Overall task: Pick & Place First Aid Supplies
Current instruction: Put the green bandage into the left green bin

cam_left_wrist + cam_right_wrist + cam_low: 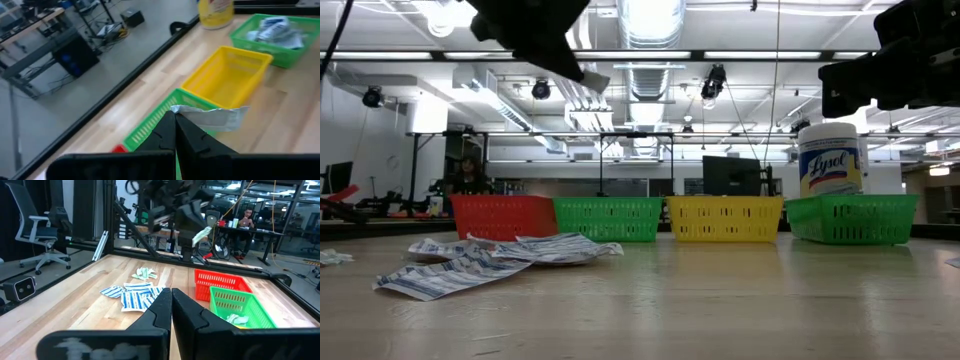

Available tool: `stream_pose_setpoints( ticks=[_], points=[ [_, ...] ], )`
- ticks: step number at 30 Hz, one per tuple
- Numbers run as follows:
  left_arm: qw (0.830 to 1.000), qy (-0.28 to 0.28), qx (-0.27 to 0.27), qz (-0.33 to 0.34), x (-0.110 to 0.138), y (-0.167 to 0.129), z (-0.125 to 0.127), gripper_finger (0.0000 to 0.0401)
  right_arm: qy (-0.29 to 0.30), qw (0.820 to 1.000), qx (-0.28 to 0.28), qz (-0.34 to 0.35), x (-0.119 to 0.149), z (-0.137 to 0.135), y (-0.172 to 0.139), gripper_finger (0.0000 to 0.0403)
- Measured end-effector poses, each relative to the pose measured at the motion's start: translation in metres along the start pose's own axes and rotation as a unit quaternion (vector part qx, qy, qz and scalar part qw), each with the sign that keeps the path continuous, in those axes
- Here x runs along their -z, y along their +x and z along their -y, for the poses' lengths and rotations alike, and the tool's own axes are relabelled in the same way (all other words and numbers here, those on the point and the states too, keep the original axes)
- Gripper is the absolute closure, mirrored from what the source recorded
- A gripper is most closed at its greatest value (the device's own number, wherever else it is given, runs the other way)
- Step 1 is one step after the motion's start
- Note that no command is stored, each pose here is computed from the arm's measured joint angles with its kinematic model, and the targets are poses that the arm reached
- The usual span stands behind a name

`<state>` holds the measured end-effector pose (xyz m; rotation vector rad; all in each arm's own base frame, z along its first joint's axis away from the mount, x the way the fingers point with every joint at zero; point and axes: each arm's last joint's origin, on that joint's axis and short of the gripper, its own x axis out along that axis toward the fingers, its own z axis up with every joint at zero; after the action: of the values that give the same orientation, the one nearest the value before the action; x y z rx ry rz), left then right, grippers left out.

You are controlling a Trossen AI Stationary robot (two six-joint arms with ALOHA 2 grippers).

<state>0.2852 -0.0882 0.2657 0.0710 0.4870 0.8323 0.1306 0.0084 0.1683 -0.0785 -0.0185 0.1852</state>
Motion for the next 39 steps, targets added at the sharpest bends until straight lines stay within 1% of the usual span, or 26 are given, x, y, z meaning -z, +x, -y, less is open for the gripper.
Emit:
stream_pose_setpoints(
  ticks=[5,10,14,19,26,33,39],
  points=[
    [0.999,-0.006,-0.027,-0.022,-0.023,0.013,-0.015,0.0401,0.0,1.0,0.0,0.0,0.0,0.0,0.0,0.0394],
    [0.998,-0.015,-0.05,-0.04,-0.039,0.023,-0.029,0.0401,0.0,1.0,0.0,0.0,0.0,0.0,0.0,0.0394],
    [0.995,-0.046,-0.051,-0.066,-0.049,0.035,-0.041,0.0401,0.0,1.0,0.0,0.0,0.0,0.0,0.0,0.0394],
    [0.989,-0.094,-0.034,-0.111,-0.058,0.055,-0.057,0.0401,0.0,1.0,0.0,0.0,0.0,0.0,0.0,0.0394],
    [0.966,-0.171,-0.005,-0.192,-0.061,0.083,-0.084,0.0401,0.0,1.0,0.0,0.0,0.0,0.0,0.0,0.0394],
    [0.94,-0.237,0.009,-0.244,-0.059,0.102,-0.105,0.0401,0.0,1.0,0.0,0.0,0.0,0.0,0.0,0.0394],
    [0.918,-0.273,0.023,-0.287,-0.055,0.121,-0.111,0.0401,0.0,1.0,0.0,0.0,0.0,0.0,0.0,0.0394]
  ],
)
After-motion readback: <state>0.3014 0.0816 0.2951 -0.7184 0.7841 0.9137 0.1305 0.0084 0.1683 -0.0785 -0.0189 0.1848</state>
